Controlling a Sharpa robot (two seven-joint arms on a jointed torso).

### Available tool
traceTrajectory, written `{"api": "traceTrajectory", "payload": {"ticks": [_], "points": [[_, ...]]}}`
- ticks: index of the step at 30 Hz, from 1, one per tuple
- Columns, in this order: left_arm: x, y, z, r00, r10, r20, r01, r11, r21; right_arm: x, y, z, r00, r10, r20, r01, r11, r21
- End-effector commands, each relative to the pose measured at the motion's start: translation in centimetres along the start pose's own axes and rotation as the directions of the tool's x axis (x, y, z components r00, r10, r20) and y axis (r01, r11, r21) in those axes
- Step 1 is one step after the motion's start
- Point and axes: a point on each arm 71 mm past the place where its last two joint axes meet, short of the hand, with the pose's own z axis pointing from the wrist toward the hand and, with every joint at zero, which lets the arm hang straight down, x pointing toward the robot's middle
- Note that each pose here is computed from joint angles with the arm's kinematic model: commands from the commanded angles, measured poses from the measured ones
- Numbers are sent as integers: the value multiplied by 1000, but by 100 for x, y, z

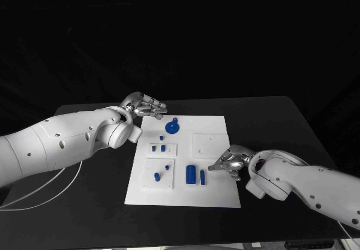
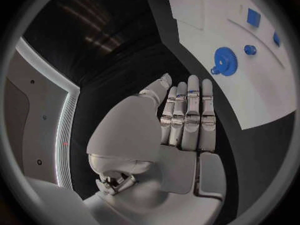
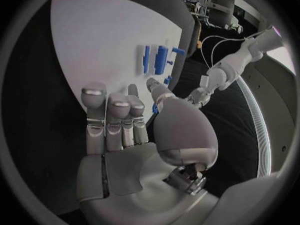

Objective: Assemble the parts on the task board

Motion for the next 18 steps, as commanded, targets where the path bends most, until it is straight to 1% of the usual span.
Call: {"api": "traceTrajectory", "payload": {"ticks": [1,5,8,9,11,12,14,15,18], "points": [[-22,-21,22,997,-74,23,74,997,26,-201,114,38,987,164,-1,-160,961,-225],[-79,-6,62,987,-149,56,147,989,32,-573,146,113,966,247,69,-214,923,-319],[-145,12,89,974,-208,90,205,978,43,-877,162,188,936,328,125,-262,889,-376],[-179,21,101,968,-230,104,226,973,49,-1006,164,225,921,358,151,-276,876,-396],[-228,34,117,958,-261,121,255,965,58,-1168,163,279,901,394,182,-291,860,-420],[-251,41,124,953,-275,128,269,961,61,-1235,161,308,891,410,194,-299,852,-429],[-283,51,136,946,-295,134,289,955,66,-1320,154,359,876,436,205,-314,840,-442],[-293,54,143,944,-302,135,295,953,69,-1345,151,378,870,447,206,-322,835,-447],[-329,59,182,933,-330,140,322,943,81,-1432,138,462,841,502,204,-366,804,-469]]}}
